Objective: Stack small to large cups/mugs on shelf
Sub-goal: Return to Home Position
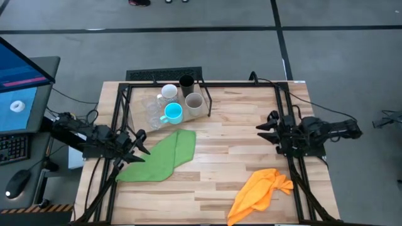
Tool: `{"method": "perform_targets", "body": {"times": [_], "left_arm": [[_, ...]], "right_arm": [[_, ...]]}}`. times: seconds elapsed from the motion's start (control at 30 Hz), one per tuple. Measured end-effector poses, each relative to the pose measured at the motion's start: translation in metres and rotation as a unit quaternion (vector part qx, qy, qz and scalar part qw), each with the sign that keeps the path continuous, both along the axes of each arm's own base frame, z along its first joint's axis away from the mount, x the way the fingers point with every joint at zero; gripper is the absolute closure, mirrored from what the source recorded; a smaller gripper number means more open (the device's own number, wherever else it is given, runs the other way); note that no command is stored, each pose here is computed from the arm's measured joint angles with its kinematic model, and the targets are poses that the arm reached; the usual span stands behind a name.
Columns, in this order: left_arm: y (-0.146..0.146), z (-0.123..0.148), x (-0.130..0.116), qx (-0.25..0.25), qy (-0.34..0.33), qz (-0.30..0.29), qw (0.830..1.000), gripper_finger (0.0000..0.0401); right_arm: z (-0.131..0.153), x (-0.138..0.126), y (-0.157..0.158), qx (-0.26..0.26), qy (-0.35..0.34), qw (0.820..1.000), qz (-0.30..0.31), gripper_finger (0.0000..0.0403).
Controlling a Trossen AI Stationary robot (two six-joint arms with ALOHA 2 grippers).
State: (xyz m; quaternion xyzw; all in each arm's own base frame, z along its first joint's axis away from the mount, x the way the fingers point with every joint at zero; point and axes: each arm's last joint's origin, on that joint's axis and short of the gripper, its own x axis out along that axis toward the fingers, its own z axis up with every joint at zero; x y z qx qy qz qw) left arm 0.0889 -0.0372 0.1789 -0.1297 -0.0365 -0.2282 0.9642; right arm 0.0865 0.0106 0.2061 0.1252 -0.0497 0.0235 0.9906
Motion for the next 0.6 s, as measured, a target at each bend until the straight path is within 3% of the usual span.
{"method": "perform_targets", "body": {"times": [0.2, 0.6], "left_arm": [[0.0, -0.002, 0.0, 0.005, 0.009, 0.0, 1.0, 0.0242], [0.002, -0.006, 0.002, 0.004, 0.033, 0.045, 0.998, 0.0242]], "right_arm": [[-0.022, 0.008, 0.003, 0.006, -0.03, 0.999, 0.021, 0.0227], [-0.034, 0.01, 0.003, -0.003, 0.015, 1.0, 0.023, 0.0227]]}}
